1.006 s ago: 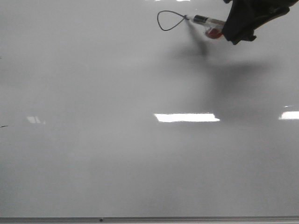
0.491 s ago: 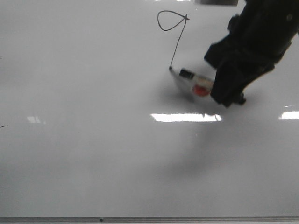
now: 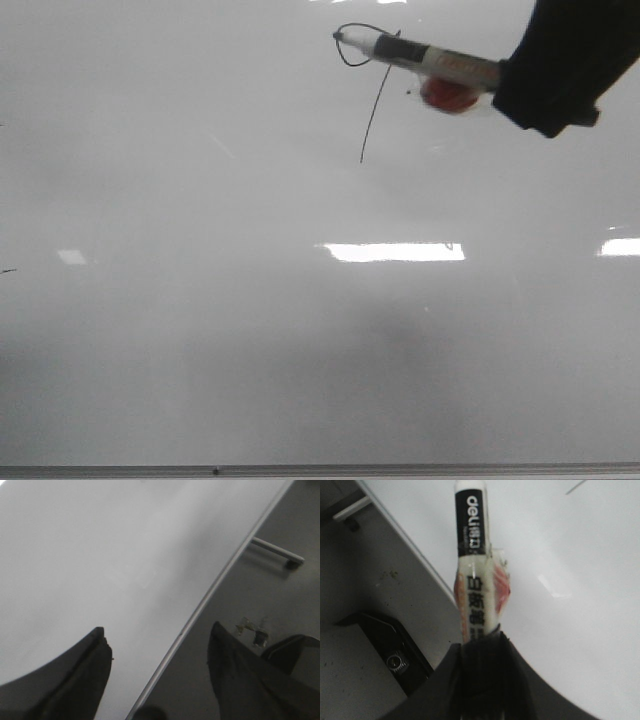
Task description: Write number 9 on whiteboard
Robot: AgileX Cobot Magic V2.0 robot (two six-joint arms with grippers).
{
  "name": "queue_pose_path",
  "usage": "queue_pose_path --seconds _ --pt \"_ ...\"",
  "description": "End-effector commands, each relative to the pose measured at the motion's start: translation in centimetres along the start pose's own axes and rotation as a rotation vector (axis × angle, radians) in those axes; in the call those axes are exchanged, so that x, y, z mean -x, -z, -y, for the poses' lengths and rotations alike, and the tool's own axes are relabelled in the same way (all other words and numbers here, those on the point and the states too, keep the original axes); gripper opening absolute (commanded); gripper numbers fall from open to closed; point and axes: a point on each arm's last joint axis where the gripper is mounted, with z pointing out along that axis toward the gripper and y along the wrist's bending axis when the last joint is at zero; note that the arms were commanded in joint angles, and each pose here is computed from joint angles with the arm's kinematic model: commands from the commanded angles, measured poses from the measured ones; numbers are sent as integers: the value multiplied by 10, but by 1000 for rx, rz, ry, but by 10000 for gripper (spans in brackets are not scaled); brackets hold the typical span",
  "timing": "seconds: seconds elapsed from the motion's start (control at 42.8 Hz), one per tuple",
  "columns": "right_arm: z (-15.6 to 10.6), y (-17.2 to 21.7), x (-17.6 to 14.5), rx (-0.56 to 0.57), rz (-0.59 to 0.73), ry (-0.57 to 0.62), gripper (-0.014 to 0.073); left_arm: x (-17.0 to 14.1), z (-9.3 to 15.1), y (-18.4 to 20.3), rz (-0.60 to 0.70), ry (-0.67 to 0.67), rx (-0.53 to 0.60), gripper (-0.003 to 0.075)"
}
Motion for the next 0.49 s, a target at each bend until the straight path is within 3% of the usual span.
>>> queue_pose_path --seconds 0.0,0.257,0.468 --pt "-16 30 -2 16 45 139 -67 27 9 0 91 -102 -67 419" --pt "-42 53 -17 134 -5 286 -67 72 46 -32 111 -299 -262 422" --pt "-44 54 -19 157 -14 290 -67 102 74 -62 91 -402 -379 422"
